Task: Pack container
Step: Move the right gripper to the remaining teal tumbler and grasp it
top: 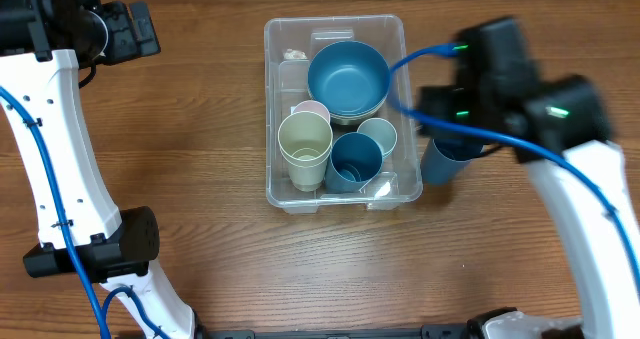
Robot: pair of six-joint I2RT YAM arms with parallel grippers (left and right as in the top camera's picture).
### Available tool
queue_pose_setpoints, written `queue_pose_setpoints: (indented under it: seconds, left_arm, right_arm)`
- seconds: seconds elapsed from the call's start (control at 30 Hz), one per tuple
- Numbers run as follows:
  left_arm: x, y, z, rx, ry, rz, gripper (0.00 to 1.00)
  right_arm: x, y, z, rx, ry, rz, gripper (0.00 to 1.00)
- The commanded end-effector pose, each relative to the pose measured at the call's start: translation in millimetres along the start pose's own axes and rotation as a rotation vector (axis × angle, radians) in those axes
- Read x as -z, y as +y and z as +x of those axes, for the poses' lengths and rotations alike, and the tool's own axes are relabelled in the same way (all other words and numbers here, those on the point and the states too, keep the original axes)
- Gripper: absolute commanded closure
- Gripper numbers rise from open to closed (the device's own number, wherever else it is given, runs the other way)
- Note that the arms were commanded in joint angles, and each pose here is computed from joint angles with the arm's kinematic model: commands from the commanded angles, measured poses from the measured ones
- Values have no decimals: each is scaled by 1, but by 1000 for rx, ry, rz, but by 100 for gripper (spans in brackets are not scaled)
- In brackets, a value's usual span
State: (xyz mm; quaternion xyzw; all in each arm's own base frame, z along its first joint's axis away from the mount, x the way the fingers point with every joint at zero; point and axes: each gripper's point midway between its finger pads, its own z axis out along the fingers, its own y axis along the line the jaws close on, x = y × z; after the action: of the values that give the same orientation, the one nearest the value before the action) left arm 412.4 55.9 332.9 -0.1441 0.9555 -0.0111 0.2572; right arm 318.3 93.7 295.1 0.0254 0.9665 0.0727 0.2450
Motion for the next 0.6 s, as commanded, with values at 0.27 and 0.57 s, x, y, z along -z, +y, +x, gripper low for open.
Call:
queue_pose_setpoints:
  seconds: [0.27, 0.57]
  left_arm:
    - [13, 2, 1, -4, -26, -3, 0]
    - [13, 2, 1, -4, -26, -3, 0]
  right_arm:
    - [-52, -114, 12, -363, 158, 166, 41]
    - [-98, -111, 41, -378, 259, 123, 55]
